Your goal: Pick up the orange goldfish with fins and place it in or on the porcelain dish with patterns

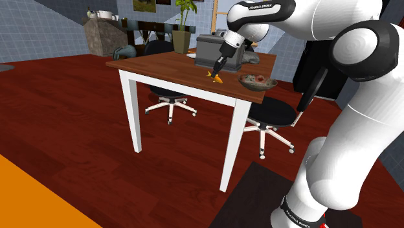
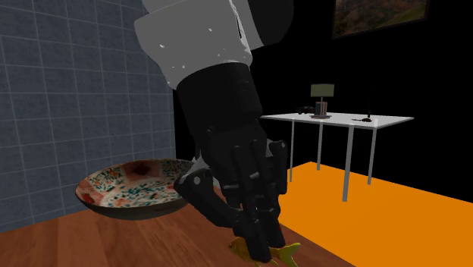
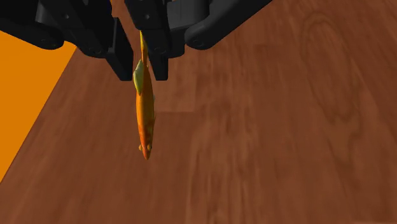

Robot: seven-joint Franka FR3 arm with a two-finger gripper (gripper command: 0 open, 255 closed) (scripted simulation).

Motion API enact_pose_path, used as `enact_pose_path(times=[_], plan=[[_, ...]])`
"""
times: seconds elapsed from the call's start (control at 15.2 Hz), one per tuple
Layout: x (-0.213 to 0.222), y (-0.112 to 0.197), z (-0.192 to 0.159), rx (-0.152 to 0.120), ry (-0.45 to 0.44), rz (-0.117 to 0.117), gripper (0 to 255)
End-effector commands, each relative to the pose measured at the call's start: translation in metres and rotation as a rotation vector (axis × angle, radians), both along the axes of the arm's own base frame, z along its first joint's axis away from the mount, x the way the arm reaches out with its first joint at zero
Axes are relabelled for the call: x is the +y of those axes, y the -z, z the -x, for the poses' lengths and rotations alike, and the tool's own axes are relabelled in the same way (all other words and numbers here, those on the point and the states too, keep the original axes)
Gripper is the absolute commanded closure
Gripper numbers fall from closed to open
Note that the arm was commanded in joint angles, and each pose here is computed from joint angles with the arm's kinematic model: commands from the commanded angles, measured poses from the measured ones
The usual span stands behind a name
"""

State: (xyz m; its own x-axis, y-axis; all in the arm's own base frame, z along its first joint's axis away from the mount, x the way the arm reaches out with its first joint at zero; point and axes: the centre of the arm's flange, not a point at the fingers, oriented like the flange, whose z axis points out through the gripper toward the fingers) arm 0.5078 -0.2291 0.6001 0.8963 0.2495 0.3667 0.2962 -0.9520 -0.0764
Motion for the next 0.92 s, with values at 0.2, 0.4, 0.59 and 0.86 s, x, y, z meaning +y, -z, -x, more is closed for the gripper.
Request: enact_pose_path(times=[0.2, 0.4, 0.59, 0.86], plan=[[0.0, 0.0, 0.0, 0.0, 0.0, 0.0, 255], [0.0, 0.0, 0.0, 0.0, 0.0, 0.0, 255], [0.0, -0.016, 0.0, 0.0, 0.0, 0.0, 255], [0.0, -0.037, 0.0, 0.0, 0.0, 0.0, 255]])
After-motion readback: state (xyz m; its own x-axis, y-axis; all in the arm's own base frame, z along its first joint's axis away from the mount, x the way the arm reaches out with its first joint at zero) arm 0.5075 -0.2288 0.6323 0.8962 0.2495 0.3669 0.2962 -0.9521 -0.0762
